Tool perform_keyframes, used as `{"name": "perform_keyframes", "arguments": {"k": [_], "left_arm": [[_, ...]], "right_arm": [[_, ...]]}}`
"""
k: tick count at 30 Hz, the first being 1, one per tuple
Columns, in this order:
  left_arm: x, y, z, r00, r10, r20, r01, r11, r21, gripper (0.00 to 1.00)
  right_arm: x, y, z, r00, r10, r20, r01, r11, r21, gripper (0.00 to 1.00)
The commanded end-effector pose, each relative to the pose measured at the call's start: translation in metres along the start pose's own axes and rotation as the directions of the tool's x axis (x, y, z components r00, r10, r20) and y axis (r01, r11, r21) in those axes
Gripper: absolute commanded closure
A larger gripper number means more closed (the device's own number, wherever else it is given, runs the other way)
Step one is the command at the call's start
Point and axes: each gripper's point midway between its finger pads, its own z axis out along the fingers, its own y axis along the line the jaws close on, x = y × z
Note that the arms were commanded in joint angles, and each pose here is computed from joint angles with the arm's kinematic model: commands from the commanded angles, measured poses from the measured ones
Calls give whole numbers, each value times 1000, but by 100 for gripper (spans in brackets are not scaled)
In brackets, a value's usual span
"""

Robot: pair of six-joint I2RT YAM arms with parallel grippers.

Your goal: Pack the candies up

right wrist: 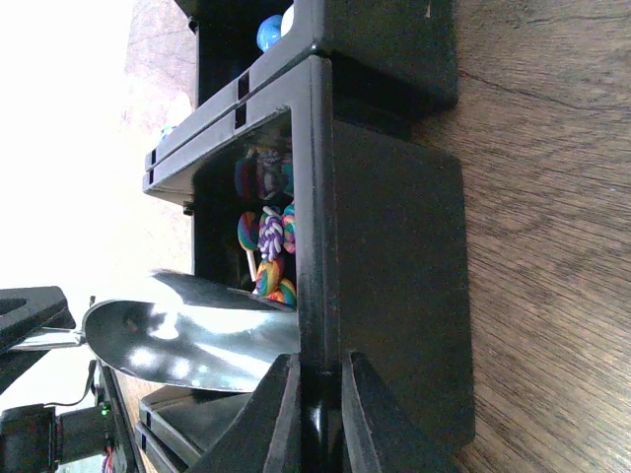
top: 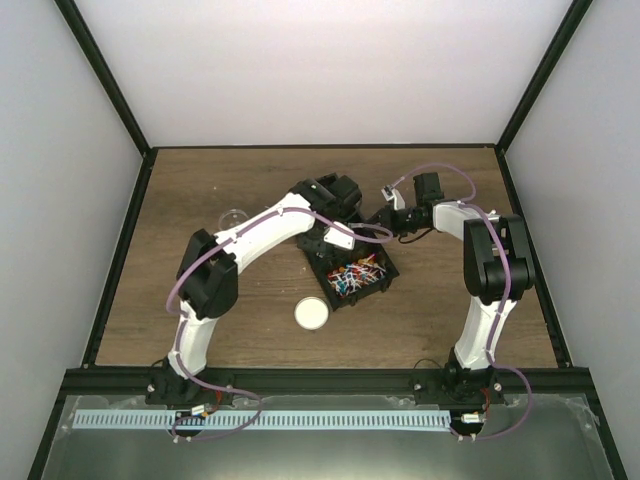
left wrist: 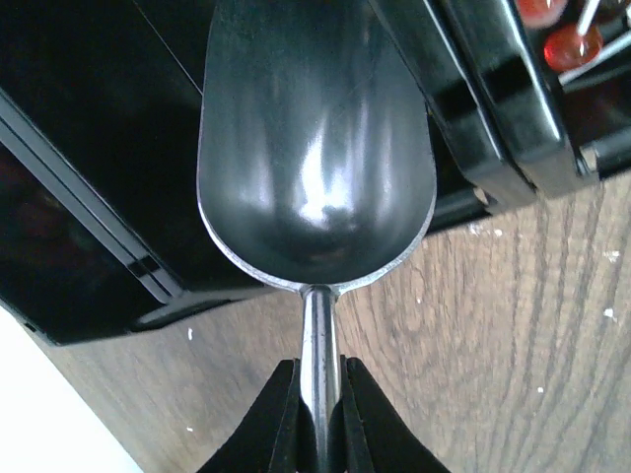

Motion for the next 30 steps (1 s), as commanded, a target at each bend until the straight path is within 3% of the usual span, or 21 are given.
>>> {"name": "perform_keyframes", "arguments": {"k": [1, 8, 14, 22, 26, 28, 30], "left_arm": [[-25, -2, 9, 996, -36, 87, 32, 998, 49, 96], [-38, -1, 28, 956, -254, 145, 229, 958, 171, 96], [-51, 4, 43, 852, -477, 216, 401, 860, 317, 96], [-63, 12, 35, 686, -642, 343, 477, 753, 454, 96], [-53, 23, 32, 595, -723, 351, 528, 681, 508, 96], [-46, 28, 31, 567, -748, 346, 542, 655, 527, 96], [-39, 28, 34, 581, -741, 336, 550, 662, 509, 96]], "right_arm": [[-15, 37, -8, 998, -51, 31, 54, 993, -109, 99], [-14, 36, -8, 998, -50, 28, 53, 992, -112, 99], [-11, 36, -6, 999, -43, 25, 46, 992, -119, 99], [-9, 39, -5, 998, -52, 20, 54, 991, -125, 99], [-10, 39, -6, 998, -67, 17, 69, 991, -117, 99], [-11, 39, -7, 997, -75, 19, 76, 991, -110, 99], [-12, 39, -7, 996, -82, 21, 84, 991, -108, 99]]}}
